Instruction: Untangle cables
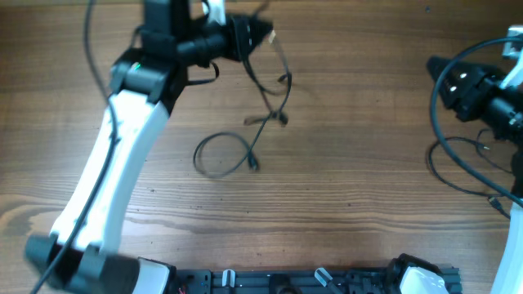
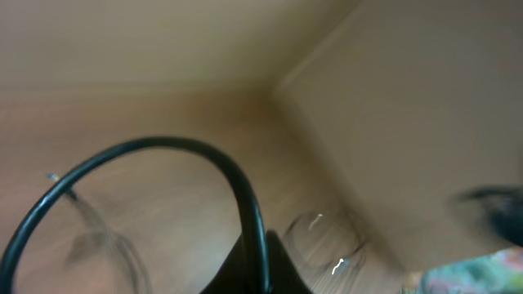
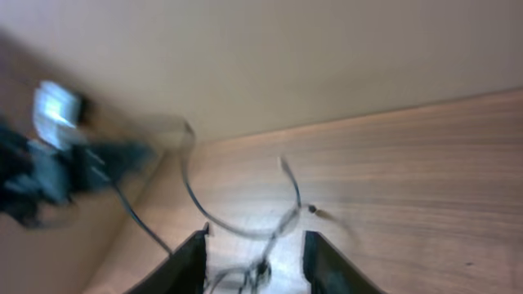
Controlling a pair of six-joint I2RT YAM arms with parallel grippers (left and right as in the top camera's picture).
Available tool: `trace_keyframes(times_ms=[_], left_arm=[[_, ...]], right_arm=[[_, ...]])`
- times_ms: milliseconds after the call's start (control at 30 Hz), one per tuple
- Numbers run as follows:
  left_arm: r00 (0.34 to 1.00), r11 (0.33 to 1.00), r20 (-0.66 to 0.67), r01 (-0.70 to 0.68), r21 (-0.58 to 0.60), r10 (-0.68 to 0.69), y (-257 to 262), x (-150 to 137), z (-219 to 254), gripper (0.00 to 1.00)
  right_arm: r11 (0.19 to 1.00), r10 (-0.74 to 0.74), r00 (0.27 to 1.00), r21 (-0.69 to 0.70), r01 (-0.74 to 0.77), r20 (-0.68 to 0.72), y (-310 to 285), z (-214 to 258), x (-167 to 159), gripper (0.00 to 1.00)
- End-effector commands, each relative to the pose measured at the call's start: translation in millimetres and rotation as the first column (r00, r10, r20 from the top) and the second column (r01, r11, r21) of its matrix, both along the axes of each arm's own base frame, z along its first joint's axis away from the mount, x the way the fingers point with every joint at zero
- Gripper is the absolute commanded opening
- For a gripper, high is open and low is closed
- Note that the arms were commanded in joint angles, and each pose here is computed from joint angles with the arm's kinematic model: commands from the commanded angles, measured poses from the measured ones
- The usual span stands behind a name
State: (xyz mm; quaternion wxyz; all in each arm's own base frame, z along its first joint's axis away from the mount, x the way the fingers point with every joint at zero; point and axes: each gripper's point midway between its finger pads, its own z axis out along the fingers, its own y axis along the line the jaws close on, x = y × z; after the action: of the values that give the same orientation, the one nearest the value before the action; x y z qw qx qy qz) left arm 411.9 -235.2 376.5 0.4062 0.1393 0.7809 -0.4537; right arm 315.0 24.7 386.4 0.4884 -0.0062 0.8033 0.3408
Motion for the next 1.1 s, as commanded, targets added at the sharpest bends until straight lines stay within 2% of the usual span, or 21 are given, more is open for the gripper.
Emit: trace_keyframes(times_ms=[0,67,133,200,300,367,433,533,633,667,733,767,900,1067], left_arm=[[0.995,0.972,0.077,0.083,-0.219,-0.067,-5.0,-49.1,92.2,0.04],[0.994,0.952,0.093,0.081,-0.295,-0.056,-1.5,-59.4,119.5,0.04],[1.0,0.917,-0.016,0.011,-0.398,-0.019,4.1,-58.8,132.6,0.04],[0.993,0.881,-0.117,-0.057,-0.469,0.002,8.1,-54.5,137.6,0.04],[0.964,0.821,-0.264,-0.176,-0.543,0.031,14.8,-44.7,138.8,0.04],[0.947,0.791,-0.318,-0.23,-0.568,0.047,18.6,-39.5,139.1,0.04],[0.932,0.768,-0.358,-0.263,-0.584,0.047,20.6,-37.0,139.3,0.04],[0.902,0.728,-0.432,-0.312,-0.611,0.024,22.1,-35.1,139.5,0.04],[0.887,0.708,-0.461,-0.336,-0.621,0.017,23.4,-33.7,139.8,0.04],[0.887,0.708,-0.461,-0.336,-0.621,0.017,23.4,-33.7,139.8,0.04],[0.887,0.704,-0.461,-0.344,-0.621,0.027,24.7,-32.2,139.7,0.04],[0.886,0.701,-0.463,-0.35,-0.621,0.033,25.7,-31.2,139.5,0.04],[0.883,0.693,-0.466,-0.367,-0.621,0.05,28.1,-28.2,138.9,0.04],[0.883,0.692,-0.465,-0.369,-0.621,0.053,28.4,-27.8,139.0,0.04]], right_arm=[[0.994,0.108,0.993,-0.037,-0.106,0.042,21.9,5.7,-6.6,0.43],[0.99,0.137,0.99,-0.038,-0.135,0.035,29.5,2.9,-5.6,0.43],[0.985,0.173,0.985,-0.03,-0.172,0.021,40.1,-0.6,-5.0,0.38],[0.975,0.22,0.976,-0.023,-0.219,0.0,53.8,-6.2,-4.6,0.38],[0.952,0.305,0.952,-0.026,-0.306,-0.03,76.4,-19.8,-1.1,0.39],[0.936,0.351,0.935,-0.022,-0.353,-0.052,89.6,-28.0,0.3,0.4],[0.921,0.388,0.919,-0.018,-0.39,-0.069,100.9,-34.7,1.2,0.44],[0.877,0.474,0.877,-0.046,-0.478,-0.075,124.3,-48.3,1.5,0.57],[0.841,0.533,0.84,-0.052,-0.539,-0.097,143.1,-62.5,2.6,0.66],[0.834,0.543,0.833,-0.046,-0.55,-0.11,147.1,-67.1,3.9,0.71],[0.822,0.561,0.817,-0.029,-0.569,-0.137,155.4,-78.4,9.0,0.92],[0.815,0.57,0.808,-0.023,-0.579,-0.147,159.9,-84.0,11.8,0.95],[0.778,0.618,0.774,-0.031,-0.627,-0.134,180.9,-92.5,15.8,0.97],[0.678,0.726,0.688,-0.143,-0.721,-0.023,218.0,-86.5,1.8,0.96]])
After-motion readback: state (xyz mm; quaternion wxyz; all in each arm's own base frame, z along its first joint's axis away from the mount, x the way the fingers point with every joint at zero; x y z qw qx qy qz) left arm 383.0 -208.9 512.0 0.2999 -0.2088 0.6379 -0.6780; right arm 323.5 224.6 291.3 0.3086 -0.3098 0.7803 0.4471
